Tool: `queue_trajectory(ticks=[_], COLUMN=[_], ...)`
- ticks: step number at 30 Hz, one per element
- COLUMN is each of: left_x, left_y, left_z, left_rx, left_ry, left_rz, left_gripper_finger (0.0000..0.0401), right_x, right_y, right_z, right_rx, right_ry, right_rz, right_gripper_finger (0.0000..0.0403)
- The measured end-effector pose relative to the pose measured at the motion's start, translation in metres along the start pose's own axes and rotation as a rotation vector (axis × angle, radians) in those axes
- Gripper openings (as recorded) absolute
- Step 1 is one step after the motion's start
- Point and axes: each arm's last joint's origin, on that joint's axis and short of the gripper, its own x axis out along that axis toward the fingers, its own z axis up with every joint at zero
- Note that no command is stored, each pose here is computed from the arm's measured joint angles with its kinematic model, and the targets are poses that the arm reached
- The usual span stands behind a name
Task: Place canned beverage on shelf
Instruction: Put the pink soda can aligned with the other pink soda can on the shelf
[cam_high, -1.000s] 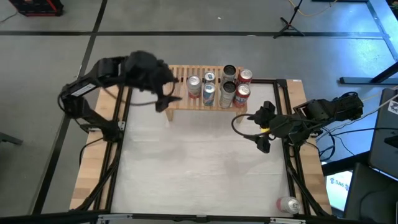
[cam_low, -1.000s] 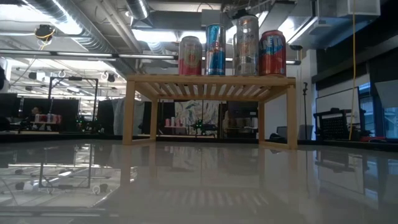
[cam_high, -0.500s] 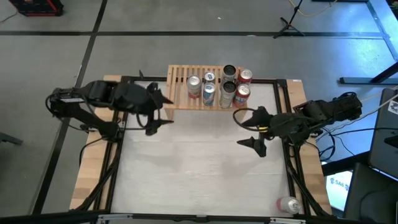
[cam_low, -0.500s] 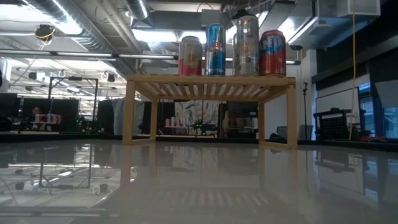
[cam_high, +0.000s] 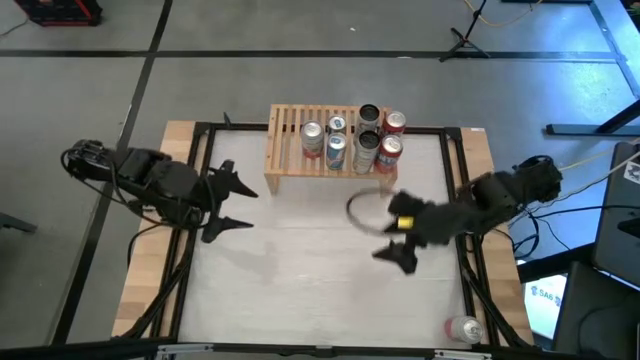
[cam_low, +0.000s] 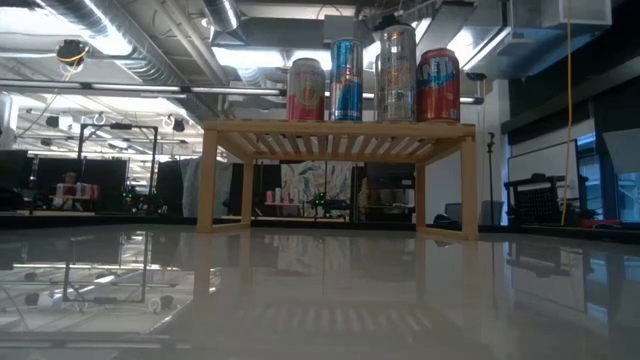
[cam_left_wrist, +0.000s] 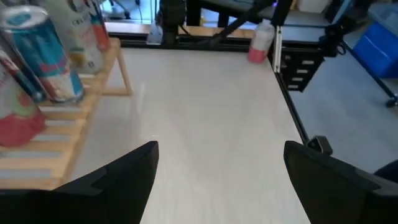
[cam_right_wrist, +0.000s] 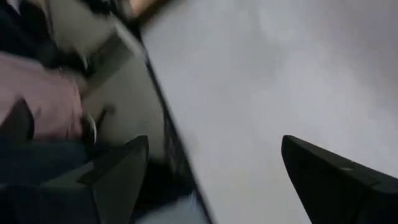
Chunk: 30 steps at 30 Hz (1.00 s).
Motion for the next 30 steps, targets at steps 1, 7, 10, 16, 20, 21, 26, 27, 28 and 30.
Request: queue_trajectory(ticks=[1, 7, 10, 16, 20, 21, 26, 27, 28, 30], left_x=[0.0, 0.013, 0.018, 0.018, 0.018, 0.018, 0.018, 0.018, 0.018, 0.018], left_y=[-0.001, -0.011, -0.015, -0.018, -0.018, -0.018, -0.019, -0.019, -0.019, -0.019], left_z=[-0.002, -0.018, -0.024, -0.025, -0.025, -0.025, -0.024, -0.024, -0.024, -0.024], left_rx=[-0.005, 0.018, 0.029, 0.034, 0.033, 0.033, 0.03, 0.029, 0.029, 0.028], left_ry=[0.003, 0.021, 0.03, 0.029, 0.025, 0.023, 0.013, 0.012, 0.013, 0.013], left_rz=[-0.005, -0.068, -0.082, -0.097, -0.094, -0.094, -0.097, -0.097, -0.097, -0.098], left_gripper_finger=[0.0336, 0.0336, 0.0336, 0.0336, 0.0336, 0.0336, 0.0336, 0.0336, 0.0336, 0.0336], right_x=[0.005, 0.038, 0.046, 0.054, 0.053, 0.053, 0.06, 0.063, 0.065, 0.071], right_y=[0.004, 0.018, 0.028, 0.038, 0.036, 0.034, 0.023, 0.02, 0.017, 0.011], right_z=[-0.006, -0.052, -0.079, -0.135, -0.165, -0.172, -0.198, -0.201, -0.205, -0.21], right_rx=[0.022, 0.157, 0.179, 0.146, 0.122, 0.122, 0.136, 0.143, 0.154, 0.167], right_ry=[0.053, 0.405, 0.487, 0.645, 0.779, 0.784, 0.812, 0.823, 0.839, 0.866], right_rz=[-0.012, -0.133, -0.187, -0.298, -0.392, -0.424, -0.541, -0.559, -0.576, -0.616], right_gripper_finger=[0.0358, 0.0358, 0.0358, 0.0358, 0.0358, 0.0358, 0.0358, 0.0358, 0.0358, 0.0358])
